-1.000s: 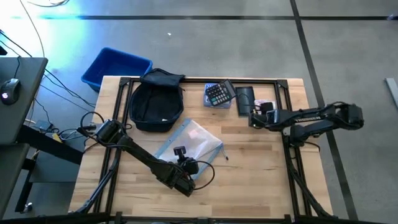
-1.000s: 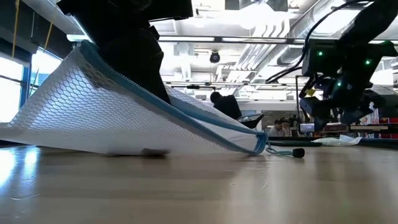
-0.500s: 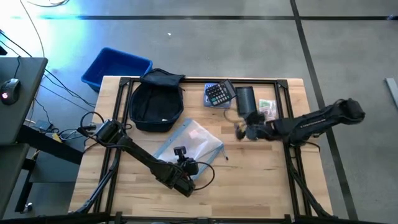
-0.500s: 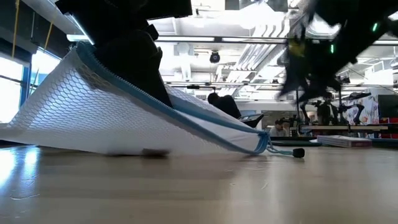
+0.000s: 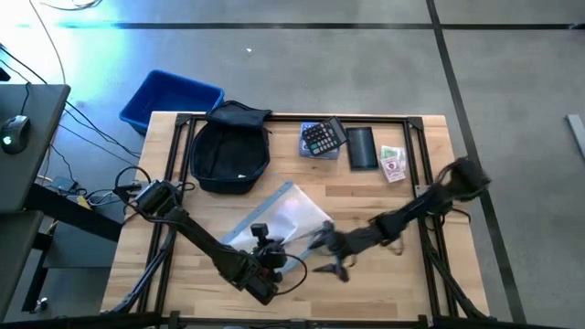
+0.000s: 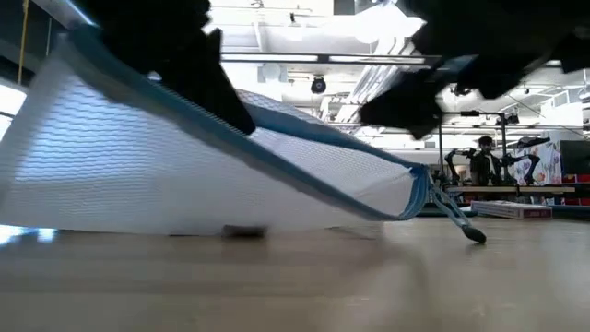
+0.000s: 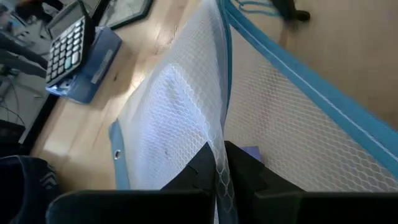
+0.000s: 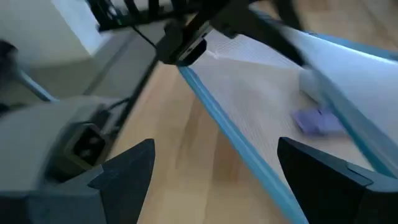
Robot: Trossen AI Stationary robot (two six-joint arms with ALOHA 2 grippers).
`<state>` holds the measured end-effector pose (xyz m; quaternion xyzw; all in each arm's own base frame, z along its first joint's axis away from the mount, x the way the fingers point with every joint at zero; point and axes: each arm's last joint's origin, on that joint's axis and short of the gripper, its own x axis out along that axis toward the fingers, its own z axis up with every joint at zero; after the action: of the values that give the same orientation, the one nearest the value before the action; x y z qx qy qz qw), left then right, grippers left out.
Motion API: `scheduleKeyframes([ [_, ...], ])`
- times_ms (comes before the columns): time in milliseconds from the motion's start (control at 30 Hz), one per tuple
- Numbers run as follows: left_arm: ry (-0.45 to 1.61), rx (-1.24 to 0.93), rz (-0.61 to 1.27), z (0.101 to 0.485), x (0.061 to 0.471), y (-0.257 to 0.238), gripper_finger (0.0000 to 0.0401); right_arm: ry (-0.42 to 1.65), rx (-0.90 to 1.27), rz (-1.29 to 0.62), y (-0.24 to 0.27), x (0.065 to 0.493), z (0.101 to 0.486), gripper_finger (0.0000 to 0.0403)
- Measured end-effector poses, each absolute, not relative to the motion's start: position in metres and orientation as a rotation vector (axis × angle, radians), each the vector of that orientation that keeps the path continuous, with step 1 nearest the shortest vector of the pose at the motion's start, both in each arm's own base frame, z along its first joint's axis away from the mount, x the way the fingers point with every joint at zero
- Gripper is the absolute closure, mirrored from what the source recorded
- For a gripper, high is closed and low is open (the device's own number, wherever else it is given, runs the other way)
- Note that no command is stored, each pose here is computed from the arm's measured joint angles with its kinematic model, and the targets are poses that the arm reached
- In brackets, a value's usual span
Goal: Unpack backpack
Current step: Remove the purple chocolate bar from the blue zipper bag
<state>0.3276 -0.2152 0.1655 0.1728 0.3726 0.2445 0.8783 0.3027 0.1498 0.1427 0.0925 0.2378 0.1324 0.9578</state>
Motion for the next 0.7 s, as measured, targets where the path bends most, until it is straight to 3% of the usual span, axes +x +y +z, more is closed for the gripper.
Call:
scheduleKeyframes([
  [167, 0.78, 0.348, 0.504, 0.165, 0.33, -0.214, 0.0401, 0.731, 0.16, -0.019, 0.144, 0.355, 0.142, 0.0081],
  [300, 0.796, 0.347, 0.476, 0.165, 0.326, -0.219, 0.0401, 0.785, 0.144, -0.234, 0.137, 0.378, 0.137, 0.0091],
  [700, 0.766, 0.324, 0.455, 0.158, 0.315, -0.238, 0.0401, 0.697, 0.324, -0.214, 0.132, 0.4, 0.119, 0.0123],
])
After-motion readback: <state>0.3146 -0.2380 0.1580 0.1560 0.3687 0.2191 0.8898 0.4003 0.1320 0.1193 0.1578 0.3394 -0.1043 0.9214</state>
